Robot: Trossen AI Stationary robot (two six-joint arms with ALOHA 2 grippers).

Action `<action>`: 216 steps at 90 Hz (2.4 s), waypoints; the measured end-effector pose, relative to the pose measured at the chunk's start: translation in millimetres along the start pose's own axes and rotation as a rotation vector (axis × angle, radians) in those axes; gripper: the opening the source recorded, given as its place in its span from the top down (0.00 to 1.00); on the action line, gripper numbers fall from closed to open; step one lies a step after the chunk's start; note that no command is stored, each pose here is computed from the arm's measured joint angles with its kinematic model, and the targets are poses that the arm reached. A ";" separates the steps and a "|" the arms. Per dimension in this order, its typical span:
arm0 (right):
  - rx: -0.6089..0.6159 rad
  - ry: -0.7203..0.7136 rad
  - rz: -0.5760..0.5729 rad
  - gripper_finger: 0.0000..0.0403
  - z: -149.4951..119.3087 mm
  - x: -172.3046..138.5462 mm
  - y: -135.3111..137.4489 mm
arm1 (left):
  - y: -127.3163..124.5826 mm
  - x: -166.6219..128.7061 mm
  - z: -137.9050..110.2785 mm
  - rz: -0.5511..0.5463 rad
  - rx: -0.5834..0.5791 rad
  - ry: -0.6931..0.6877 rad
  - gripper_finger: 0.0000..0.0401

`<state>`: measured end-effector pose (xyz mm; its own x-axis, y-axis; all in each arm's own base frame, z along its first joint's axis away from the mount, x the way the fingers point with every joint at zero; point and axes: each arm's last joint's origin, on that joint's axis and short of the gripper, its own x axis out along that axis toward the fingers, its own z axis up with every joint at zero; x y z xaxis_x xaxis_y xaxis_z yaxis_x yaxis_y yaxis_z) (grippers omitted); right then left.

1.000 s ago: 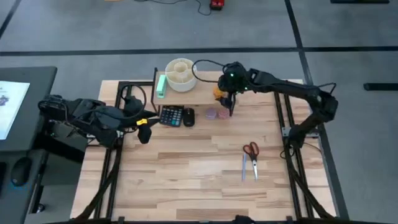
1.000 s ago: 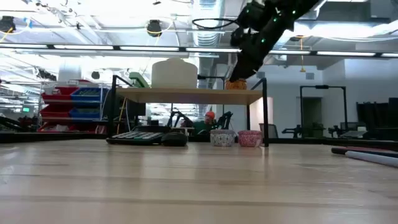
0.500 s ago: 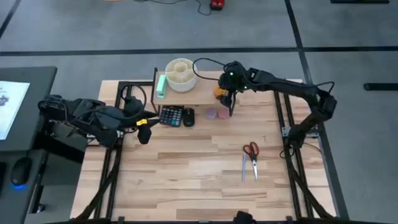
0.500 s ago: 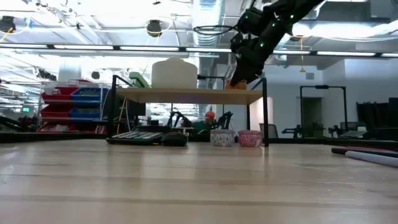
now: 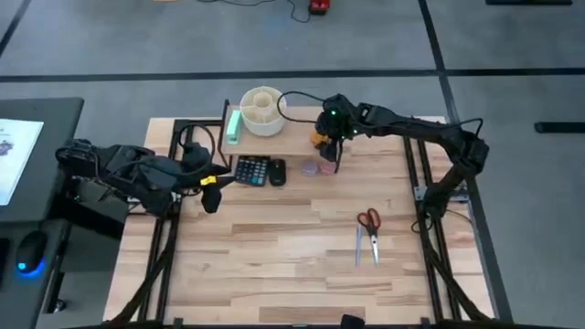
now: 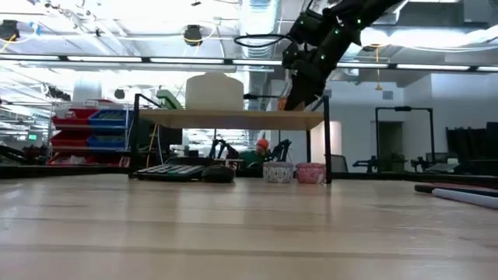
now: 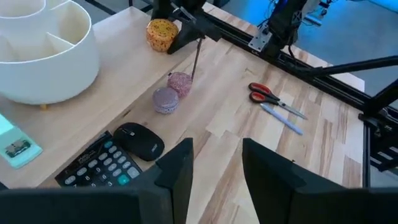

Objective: Stock shelves
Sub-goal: Remove the orange scented candle from the shelf

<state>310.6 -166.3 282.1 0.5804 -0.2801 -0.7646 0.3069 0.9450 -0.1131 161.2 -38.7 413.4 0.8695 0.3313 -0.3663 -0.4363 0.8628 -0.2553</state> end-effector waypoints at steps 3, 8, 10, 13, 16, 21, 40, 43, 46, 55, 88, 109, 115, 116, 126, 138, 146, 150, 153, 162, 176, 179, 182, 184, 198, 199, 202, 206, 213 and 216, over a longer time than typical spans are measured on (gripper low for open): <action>-0.005 -0.013 -0.003 0.30 5.0 -4.5 1.1 | 0.0 0.0 0.0 0.000 0.000 0.000 0.71; -0.015 -0.029 0.001 0.30 13.3 -12.2 4.2 | 0.0 0.0 0.0 0.000 0.000 0.000 0.71; -0.019 -0.035 0.003 0.30 16.4 -15.0 5.7 | 0.1 0.0 0.0 0.000 0.001 0.000 0.71; -0.028 -0.042 0.007 0.30 21.2 -19.6 8.9 | 0.0 0.0 -0.1 0.000 0.004 0.001 0.71; -0.038 -0.053 0.014 0.30 26.4 -24.4 12.8 | 0.0 0.0 -0.1 0.000 0.007 0.001 0.71; -0.056 -0.067 0.028 0.30 34.5 -32.8 20.5 | 0.0 0.0 0.0 0.000 0.008 0.000 0.71; -0.022 -0.119 0.207 0.31 51.3 -59.3 69.2 | 0.1 0.0 -0.1 0.001 0.009 0.001 0.71; -0.020 -0.133 0.249 0.31 52.5 -62.2 81.8 | 0.1 0.0 -0.1 0.001 0.009 0.001 0.71; -0.024 -0.138 0.285 0.31 52.9 -65.1 95.2 | 0.1 0.0 -0.1 0.001 0.009 0.001 0.71; -0.067 -0.093 0.379 0.31 46.1 -71.9 140.6 | 0.2 0.0 -0.4 0.002 0.011 0.003 0.71; 0.119 0.183 0.352 0.31 -47.5 -71.9 284.3 | 0.4 0.0 -0.5 0.003 0.027 0.005 0.71; 0.498 0.319 0.244 0.31 -130.3 -91.1 336.4 | 0.4 -0.1 -0.5 0.003 0.040 0.005 0.71; 0.550 0.351 0.219 0.31 -149.0 -98.0 343.6 | 0.8 -0.1 -1.0 0.006 0.044 0.009 0.71; 0.554 0.356 0.214 0.31 -152.0 -98.9 344.3 | 0.9 -0.1 -1.2 0.007 0.046 0.011 0.71; 0.519 0.383 0.204 0.30 -180.0 -102.2 350.7 | 1.6 -0.1 -2.2 0.012 0.053 0.020 0.71; 0.406 0.382 0.232 0.26 -196.6 -100.5 353.1 | 2.0 -0.2 -2.9 0.016 0.058 0.026 0.71; 0.349 0.368 0.249 0.26 -202.3 -93.1 351.2 | 2.6 -0.2 -4.1 0.014 0.066 0.041 0.71; 0.329 0.362 0.253 0.26 -203.9 -89.3 349.7 | 2.3 -0.2 -4.2 0.006 0.066 0.046 0.71; 0.327 0.355 0.262 0.26 -204.5 -86.5 349.3 | 2.2 -0.2 -4.3 0.003 0.066 0.048 0.71; 0.324 0.357 0.248 0.26 -210.6 -77.0 343.6 | 1.7 -0.2 -4.6 -0.016 0.065 0.060 0.71; 0.290 0.357 0.242 0.26 -218.6 -68.7 338.3 | 1.3 -0.2 -4.9 -0.030 0.064 0.069 0.71; 0.271 0.357 0.242 0.26 -221.2 -67.1 337.1 | 1.3 -0.2 -4.9 -0.030 0.065 0.069 0.71; 0.255 0.352 0.252 0.26 -222.7 -65.7 337.0 | 1.3 -0.2 -4.9 -0.030 0.064 0.069 0.71; 0.246 0.346 0.264 0.26 -222.9 -65.1 337.5 | 1.3 -0.2 -4.9 -0.030 0.064 0.069 0.71; 0.187 0.335 0.278 0.26 -226.9 -62.0 335.9 | 1.3 -0.2 -4.8 -0.030 0.064 0.068 0.71; 0.184 0.334 0.279 0.26 -227.2 -61.7 335.8 | 1.3 -0.2 -4.8 -0.030 0.064 0.068 0.71; 0.180 0.329 0.289 0.26 -228.0 -60.8 335.9 | 1.3 -0.2 -4.8 -0.030 0.064 0.068 0.71; 0.177 0.317 0.307 0.26 -228.5 -59.7 336.7 | 1.3 -0.2 -4.8 -0.030 0.064 0.068 0.71; 0.153 0.305 0.332 0.25 -232.6 -58.4 337.1 | 1.3 -0.2 -4.8 -0.030 0.063 0.068 0.71; 0.142 0.304 0.340 0.25 -233.9 -58.1 337.3 | 1.3 -0.2 -4.8 -0.030 0.063 0.068 0.71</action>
<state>203.9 208.3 140.0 0.4251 0.1237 -0.8967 0.2504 0.9359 0.2478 159.4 -39.5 408.9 0.8633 0.2803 -0.4198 -0.3931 0.8951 -0.2106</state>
